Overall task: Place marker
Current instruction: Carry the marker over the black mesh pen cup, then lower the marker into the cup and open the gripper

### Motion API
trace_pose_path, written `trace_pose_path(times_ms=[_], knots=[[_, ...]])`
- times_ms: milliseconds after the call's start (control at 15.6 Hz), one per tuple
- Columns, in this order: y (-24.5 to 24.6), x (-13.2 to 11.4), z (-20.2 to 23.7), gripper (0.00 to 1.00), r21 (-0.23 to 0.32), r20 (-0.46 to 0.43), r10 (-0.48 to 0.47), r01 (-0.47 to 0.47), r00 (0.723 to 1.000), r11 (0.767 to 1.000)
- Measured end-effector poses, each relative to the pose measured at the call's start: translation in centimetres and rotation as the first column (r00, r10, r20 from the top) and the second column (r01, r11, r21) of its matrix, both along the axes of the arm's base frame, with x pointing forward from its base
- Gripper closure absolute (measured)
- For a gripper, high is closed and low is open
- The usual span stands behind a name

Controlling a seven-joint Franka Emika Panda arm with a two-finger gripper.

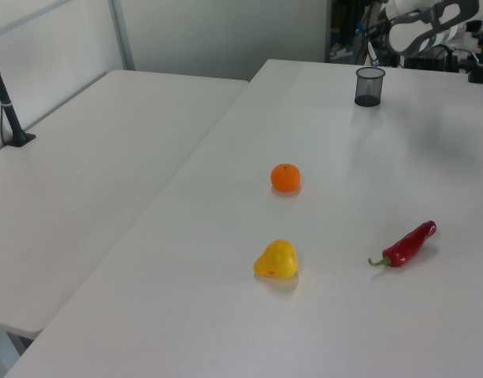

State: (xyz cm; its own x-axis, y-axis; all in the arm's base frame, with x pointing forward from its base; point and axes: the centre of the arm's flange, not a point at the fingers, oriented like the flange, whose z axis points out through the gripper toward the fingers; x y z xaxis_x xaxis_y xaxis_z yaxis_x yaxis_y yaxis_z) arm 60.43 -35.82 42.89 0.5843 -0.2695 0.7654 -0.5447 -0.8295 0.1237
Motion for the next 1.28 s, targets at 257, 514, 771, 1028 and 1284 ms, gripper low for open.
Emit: trace_pose_path(times_ms=[257,514,771,1028,1284], knots=[[0.8,0.8,-2.2,0.84,0.008,-0.017,0.013,-0.013,1.0,1.0],[1.0,0.7,-3.2,0.84,0.016,-0.033,0.015,-0.014,0.999,1.0],[1.0,0.7,-3.4,0.68,0.017,-0.035,0.015,-0.014,0.999,1.0],[1.2,0.8,-3.4,0.28,0.018,-0.036,0.017,-0.017,0.999,1.0],[1.3,0.9,-3.5,0.0,0.019,-0.036,0.02,-0.019,0.999,1.0]])
